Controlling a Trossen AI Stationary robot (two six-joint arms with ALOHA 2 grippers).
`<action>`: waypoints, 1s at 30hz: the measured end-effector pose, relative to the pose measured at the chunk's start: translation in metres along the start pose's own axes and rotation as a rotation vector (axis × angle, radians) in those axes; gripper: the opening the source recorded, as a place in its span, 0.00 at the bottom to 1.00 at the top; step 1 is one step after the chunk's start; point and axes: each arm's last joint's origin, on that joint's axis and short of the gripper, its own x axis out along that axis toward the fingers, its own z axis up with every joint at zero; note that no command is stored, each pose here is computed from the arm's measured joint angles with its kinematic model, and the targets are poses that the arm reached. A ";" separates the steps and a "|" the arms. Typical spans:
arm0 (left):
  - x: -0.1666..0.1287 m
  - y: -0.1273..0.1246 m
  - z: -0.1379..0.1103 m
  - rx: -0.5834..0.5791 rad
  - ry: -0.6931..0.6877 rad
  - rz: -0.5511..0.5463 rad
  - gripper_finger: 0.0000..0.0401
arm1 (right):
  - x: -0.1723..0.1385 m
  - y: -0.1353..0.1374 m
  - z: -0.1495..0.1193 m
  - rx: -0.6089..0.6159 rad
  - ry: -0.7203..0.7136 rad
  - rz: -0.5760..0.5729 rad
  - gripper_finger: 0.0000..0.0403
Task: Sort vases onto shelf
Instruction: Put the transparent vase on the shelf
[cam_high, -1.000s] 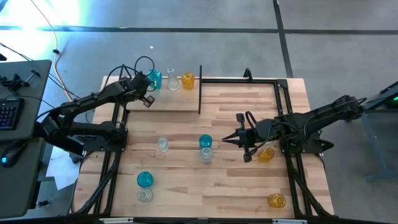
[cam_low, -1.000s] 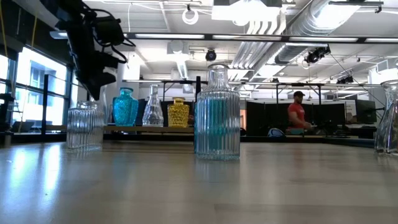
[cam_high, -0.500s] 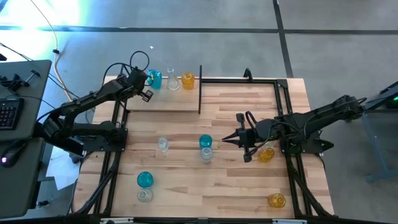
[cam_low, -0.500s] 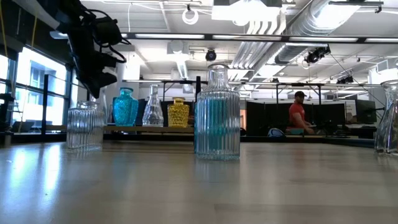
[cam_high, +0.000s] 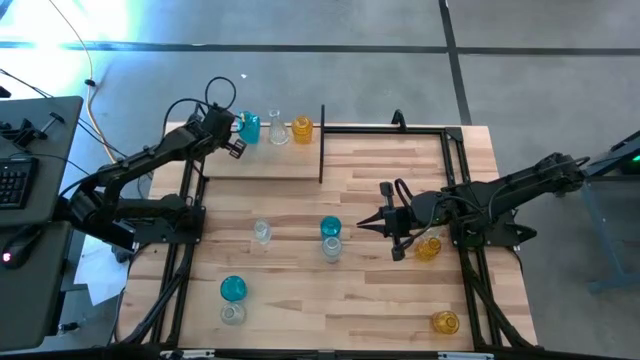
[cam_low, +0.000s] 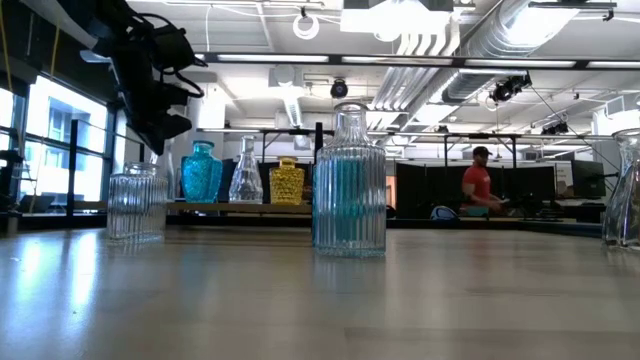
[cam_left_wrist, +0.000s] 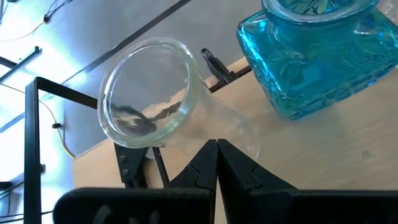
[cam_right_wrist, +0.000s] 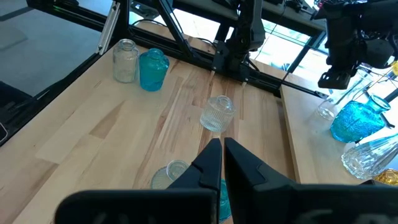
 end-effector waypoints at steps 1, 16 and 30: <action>0.000 0.000 0.000 0.000 0.000 0.000 0.00 | 0.000 0.000 0.000 0.000 0.000 0.000 0.00; 0.000 0.001 0.004 -0.061 -0.042 0.016 0.00 | 0.000 0.000 0.000 0.009 0.000 0.000 0.00; -0.001 0.001 0.004 -0.080 -0.043 0.024 0.00 | 0.000 0.000 0.000 0.008 0.000 0.000 0.00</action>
